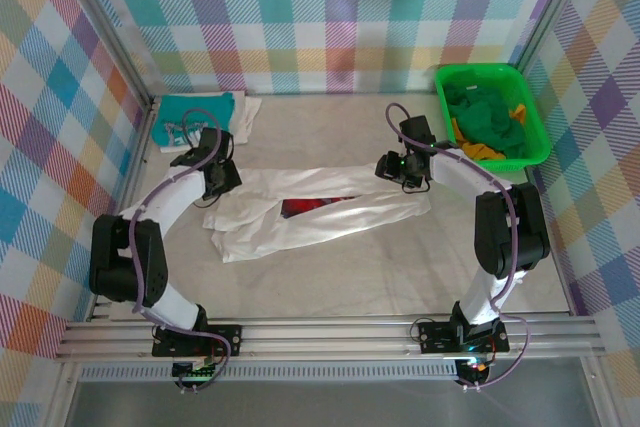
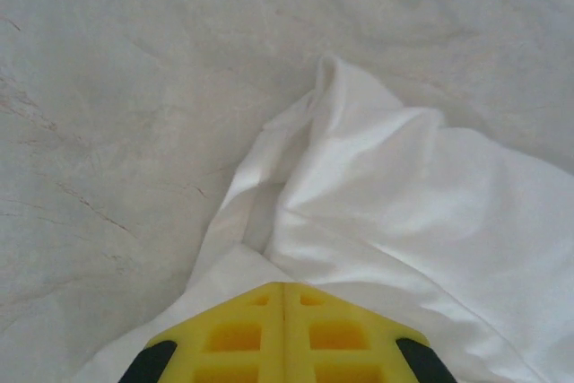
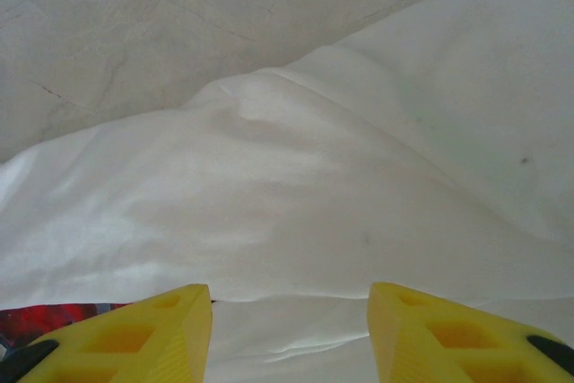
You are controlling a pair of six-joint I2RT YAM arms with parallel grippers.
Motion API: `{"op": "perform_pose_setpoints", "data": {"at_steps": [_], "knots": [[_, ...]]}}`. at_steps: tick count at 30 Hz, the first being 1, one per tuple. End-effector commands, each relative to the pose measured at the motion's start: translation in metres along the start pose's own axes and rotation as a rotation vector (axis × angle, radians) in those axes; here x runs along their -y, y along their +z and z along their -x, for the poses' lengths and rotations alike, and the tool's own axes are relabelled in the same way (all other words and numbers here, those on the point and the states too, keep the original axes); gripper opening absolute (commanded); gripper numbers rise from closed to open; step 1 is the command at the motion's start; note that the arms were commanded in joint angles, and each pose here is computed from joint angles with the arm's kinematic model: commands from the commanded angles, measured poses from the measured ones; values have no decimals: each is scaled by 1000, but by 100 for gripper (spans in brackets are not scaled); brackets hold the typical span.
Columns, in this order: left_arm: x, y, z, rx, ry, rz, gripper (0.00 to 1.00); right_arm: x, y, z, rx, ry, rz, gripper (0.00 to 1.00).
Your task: Fold and stack the t-shirts
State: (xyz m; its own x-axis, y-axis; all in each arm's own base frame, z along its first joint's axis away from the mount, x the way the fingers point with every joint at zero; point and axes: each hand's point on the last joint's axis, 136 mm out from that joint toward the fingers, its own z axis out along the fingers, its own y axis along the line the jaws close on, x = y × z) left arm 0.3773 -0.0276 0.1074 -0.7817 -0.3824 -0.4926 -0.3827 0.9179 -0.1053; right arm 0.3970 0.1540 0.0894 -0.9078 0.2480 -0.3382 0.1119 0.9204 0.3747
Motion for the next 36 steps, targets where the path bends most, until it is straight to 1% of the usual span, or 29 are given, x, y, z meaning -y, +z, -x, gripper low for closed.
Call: {"op": "perform_pose_setpoints", "data": {"at_steps": [1,2,4,5,6,8,11,12,15,16,17,18,19,22,26,29,32,36], "knots": [[-18,7,-5,-36,-31,60,17,-9,2,3,-9,-23,19,50],[-19,13,-5,-59,-41,54,35,-9,3,3,-9,-21,23,50],[-14,26,-8,-111,-56,15,49,-9,3,3,-11,-23,24,50],[-11,31,-8,-123,-56,7,58,-9,3,3,-11,-23,24,50],[-9,36,-10,-138,-56,2,64,-9,2,3,-11,-24,22,50],[-8,46,-17,-173,-55,3,66,-9,1,3,-7,-24,21,51],[-8,59,-29,-214,-60,2,67,-8,0,2,-6,-23,19,51],[-6,61,-33,-223,-64,-8,63,-8,0,2,-6,-23,18,51],[-5,60,-41,-219,-59,-20,44,-8,1,4,-6,-26,17,52],[-6,57,-41,-211,-56,-18,35,-9,1,4,-7,-27,17,52],[-7,54,-40,-201,-53,-12,21,-10,1,5,-7,-27,19,52],[-8,51,-39,-192,-51,-7,10,-10,1,5,-6,-28,20,52],[-10,47,-38,-182,-48,4,2,-11,1,7,-4,-28,23,52],[-11,33,-32,-149,-36,20,0,-13,1,8,-6,-30,26,52],[-12,14,-28,-107,-12,49,0,-12,2,8,-7,-26,23,52],[-10,4,-30,-99,5,65,0,-11,3,7,-11,-23,21,52],[-2,-6,-36,-83,31,68,0,-11,4,6,-13,-24,20,53],[11,-23,-53,-54,64,74,0,-10,5,6,-17,-26,15,53]]}}
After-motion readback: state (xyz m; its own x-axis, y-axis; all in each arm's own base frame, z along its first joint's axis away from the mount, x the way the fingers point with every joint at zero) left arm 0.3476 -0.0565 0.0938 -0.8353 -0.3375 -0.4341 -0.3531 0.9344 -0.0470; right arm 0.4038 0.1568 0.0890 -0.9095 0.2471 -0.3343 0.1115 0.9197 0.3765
